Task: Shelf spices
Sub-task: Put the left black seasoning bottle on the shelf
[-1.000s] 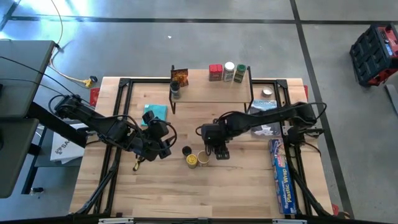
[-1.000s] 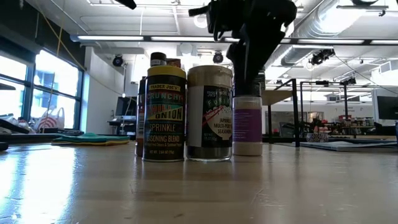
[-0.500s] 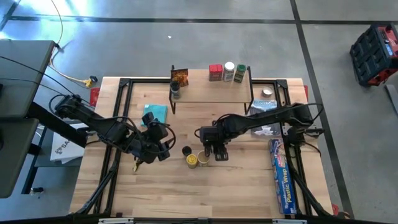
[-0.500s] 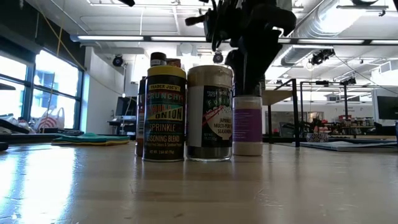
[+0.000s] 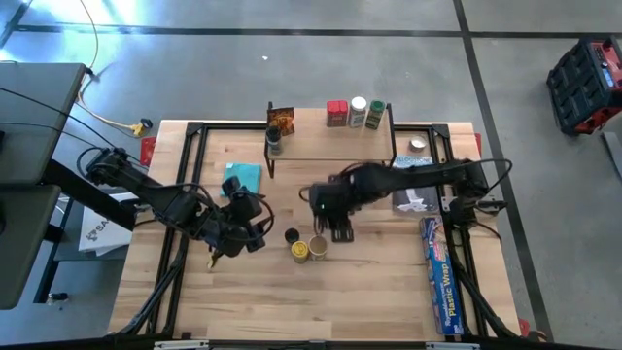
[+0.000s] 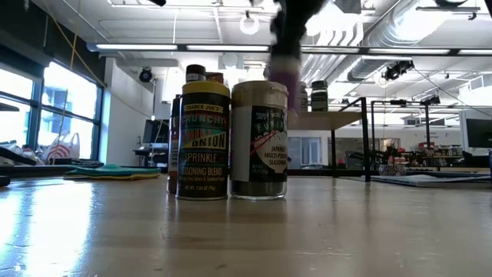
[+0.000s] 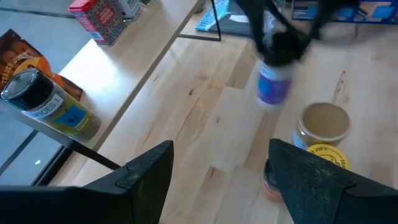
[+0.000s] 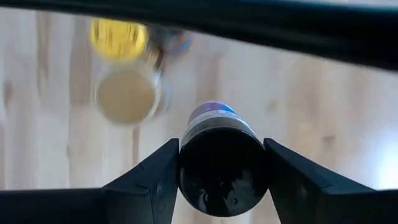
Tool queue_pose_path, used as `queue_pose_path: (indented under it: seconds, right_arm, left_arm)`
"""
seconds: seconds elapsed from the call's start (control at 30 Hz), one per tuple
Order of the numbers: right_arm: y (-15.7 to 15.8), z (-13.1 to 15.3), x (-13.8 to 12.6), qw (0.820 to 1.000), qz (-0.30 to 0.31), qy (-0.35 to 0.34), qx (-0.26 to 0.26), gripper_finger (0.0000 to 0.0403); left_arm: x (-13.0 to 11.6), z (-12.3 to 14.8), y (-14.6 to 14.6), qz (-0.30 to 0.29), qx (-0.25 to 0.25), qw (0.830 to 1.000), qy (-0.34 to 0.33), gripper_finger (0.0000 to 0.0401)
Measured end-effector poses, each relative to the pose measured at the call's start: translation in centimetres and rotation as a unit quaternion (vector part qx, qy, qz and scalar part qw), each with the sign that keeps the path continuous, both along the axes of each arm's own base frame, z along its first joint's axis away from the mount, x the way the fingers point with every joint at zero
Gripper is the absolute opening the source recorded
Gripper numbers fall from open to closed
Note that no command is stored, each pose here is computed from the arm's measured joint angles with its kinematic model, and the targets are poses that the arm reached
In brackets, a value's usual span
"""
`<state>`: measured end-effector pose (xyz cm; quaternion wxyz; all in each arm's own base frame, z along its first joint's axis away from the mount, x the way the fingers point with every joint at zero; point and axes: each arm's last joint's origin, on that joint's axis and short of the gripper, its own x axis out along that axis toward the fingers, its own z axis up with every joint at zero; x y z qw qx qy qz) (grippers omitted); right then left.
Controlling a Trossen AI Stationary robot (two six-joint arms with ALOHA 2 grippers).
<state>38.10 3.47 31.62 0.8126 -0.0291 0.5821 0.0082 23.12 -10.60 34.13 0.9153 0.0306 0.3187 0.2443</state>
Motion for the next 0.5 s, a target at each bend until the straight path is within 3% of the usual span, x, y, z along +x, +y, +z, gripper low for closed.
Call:
queue_pose_path:
  seconds: [0.17, 0.3, 0.4, 0.5]
  right_arm:
    - [-4.0, 7.2, -0.5, 0.993, -0.054, -0.101, -0.013, 0.0193]
    - [-8.1, 11.1, -1.4, 0.981, -0.101, -0.163, -0.034, 0.0193]
    - [-11.1, 11.4, -1.5, 0.975, -0.115, -0.185, -0.034, 0.0193]
    - [-14.1, 10.4, -2.0, 0.978, -0.138, -0.157, -0.021, 0.0193]
  left_arm:
    - [-0.2, 0.0, -0.5, -0.006, -0.005, 1.0, -0.003, 0.0259]
    - [-0.3, 0.0, -0.6, -0.007, -0.002, 1.0, -0.005, 0.0259]
    - [-0.3, 0.0, -0.5, -0.006, 0.0, 1.0, -0.002, 0.0259]
    - [-0.3, 0.0, -0.4, -0.002, 0.002, 1.0, -0.003, 0.0259]
